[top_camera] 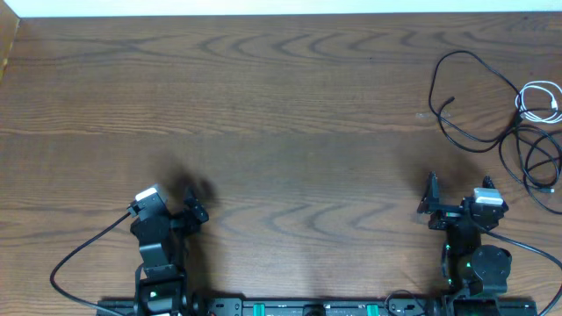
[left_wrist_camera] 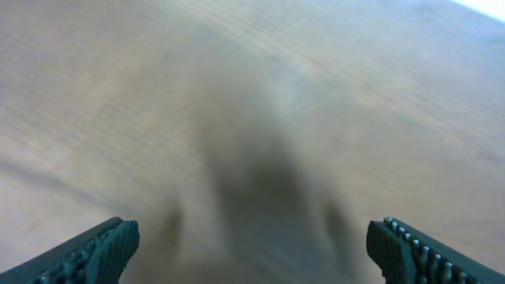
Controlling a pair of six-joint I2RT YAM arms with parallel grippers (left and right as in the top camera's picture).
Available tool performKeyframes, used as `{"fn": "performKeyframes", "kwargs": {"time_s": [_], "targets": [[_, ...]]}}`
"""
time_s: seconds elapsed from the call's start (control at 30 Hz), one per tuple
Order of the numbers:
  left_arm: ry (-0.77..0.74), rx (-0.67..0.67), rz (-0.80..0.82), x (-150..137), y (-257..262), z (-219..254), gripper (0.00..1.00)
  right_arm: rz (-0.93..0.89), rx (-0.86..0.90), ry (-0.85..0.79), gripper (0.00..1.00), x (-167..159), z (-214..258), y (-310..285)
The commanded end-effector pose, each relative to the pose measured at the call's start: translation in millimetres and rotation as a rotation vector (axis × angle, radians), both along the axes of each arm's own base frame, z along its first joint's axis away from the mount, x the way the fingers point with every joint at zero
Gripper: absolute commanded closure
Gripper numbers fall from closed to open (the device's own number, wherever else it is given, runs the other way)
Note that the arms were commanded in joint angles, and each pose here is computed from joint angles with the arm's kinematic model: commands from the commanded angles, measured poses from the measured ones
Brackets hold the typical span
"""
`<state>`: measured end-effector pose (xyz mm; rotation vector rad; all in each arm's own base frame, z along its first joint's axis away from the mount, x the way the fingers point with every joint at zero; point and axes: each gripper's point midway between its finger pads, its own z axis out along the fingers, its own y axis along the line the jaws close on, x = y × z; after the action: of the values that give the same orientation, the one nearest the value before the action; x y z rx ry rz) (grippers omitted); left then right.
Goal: Untangle cables
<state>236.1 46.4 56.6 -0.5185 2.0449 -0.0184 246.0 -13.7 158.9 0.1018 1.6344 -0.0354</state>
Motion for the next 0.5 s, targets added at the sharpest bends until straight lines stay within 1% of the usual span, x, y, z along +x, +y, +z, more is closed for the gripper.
{"fn": "performKeyframes", "kwargs": {"time_s": [0.0, 0.13, 0.27, 0.37, 0.47], "targets": [[-0.046, 0.021, -0.115, 1.2, -20.7, 5.1, 0.02, 0.009, 0.013, -0.003, 0.01, -0.1, 0.0, 2.4], [-0.228, 0.163, -0.242, 8.4, -38.7, 49.6, 0.02, 0.009, 0.013, -0.003, 0.01, -0.1, 0.0, 2.4], [-0.333, 0.274, -0.257, 7.6, -38.3, 76.8, 0.02, 0.009, 0.013, -0.003, 0.01, -0.1, 0.0, 2.4], [-0.335, 0.314, -0.21, 6.7, -28.6, 80.3, 0.02, 0.009, 0.013, -0.003, 0.01, -0.1, 0.0, 2.4], [-0.326, 0.358, -0.219, 6.6, -27.6, 80.4, 0.02, 0.009, 0.013, -0.002, 0.01, -0.1, -0.1, 2.4]]}}
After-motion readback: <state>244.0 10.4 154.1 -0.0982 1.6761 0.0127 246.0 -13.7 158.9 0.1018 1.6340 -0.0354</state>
